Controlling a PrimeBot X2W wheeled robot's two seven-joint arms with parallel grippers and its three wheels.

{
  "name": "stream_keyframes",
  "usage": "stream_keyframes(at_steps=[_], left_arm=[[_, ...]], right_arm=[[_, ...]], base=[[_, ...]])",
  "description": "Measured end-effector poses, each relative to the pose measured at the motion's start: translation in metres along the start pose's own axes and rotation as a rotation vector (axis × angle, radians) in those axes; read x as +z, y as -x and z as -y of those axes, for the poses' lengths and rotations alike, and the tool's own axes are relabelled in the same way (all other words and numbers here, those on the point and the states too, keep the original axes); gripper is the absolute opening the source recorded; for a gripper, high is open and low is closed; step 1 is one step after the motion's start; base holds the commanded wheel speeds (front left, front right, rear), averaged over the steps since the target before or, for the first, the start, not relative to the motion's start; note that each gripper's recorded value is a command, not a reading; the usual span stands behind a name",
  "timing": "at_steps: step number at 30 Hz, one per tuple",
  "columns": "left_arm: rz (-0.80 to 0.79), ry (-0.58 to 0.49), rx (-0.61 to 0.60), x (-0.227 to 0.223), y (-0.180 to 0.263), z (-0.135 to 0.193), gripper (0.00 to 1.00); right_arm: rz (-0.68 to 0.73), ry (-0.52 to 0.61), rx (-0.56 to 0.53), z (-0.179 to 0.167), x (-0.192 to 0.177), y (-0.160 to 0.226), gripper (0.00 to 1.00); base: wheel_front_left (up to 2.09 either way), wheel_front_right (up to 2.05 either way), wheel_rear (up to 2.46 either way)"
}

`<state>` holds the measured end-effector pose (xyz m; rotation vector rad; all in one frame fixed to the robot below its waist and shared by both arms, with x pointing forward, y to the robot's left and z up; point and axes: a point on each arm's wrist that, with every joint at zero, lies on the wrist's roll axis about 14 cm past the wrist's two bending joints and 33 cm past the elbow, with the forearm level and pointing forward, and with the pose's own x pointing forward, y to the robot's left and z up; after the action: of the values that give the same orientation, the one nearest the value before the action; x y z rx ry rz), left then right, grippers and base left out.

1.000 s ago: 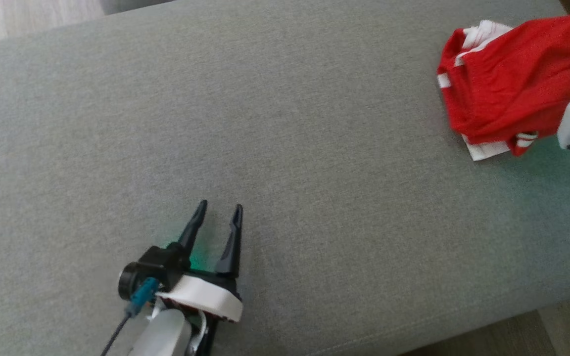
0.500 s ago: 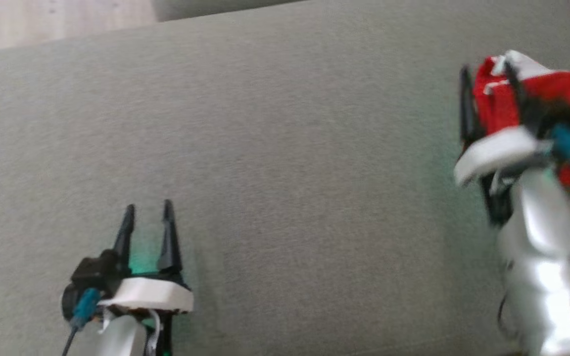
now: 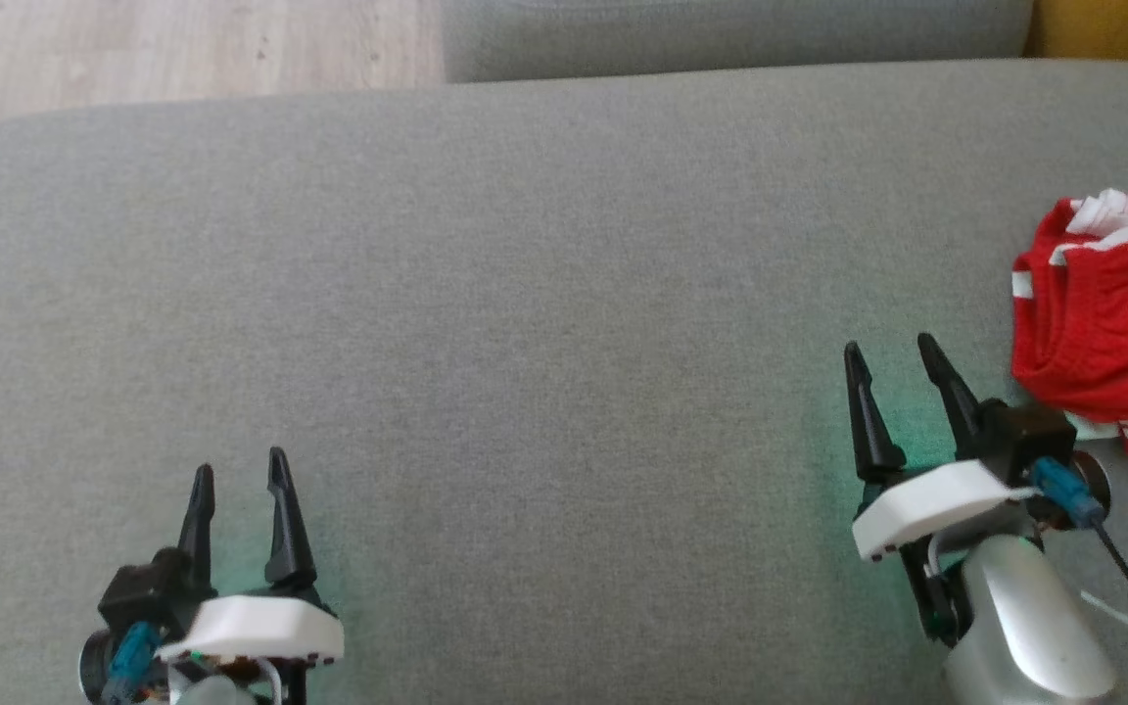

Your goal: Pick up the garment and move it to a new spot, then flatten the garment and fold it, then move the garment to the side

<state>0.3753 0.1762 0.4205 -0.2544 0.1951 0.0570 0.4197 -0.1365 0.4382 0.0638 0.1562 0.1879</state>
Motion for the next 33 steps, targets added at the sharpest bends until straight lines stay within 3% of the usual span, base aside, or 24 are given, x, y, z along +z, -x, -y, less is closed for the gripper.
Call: stream_keyframes(at_steps=[21,22,29,33], left_arm=[[0.046,0.036,-0.004,0.008,0.039,-0.009,1.00],[0.039,0.035,-0.003,0.006,0.040,-0.009,0.00],[-0.086,0.038,0.036,-0.034,0.058,-0.020,0.00],[-0.102,0.080,0.049,-0.038,0.059,-0.022,0.00]], right_arm=[[0.054,-0.044,0.021,-0.015,0.014,0.035,1.00],[0.050,-0.044,0.020,-0.015,0.013,0.035,0.00],[-0.104,-0.072,-0.006,-0.013,-0.040,0.061,0.00],[-0.113,-0.121,-0.027,-0.010,-0.043,0.063,0.00]], base=[[0.00,0.00,0.00],[0.00,0.00,0.00],[0.00,0.00,0.00],[0.00,0.00,0.00]])
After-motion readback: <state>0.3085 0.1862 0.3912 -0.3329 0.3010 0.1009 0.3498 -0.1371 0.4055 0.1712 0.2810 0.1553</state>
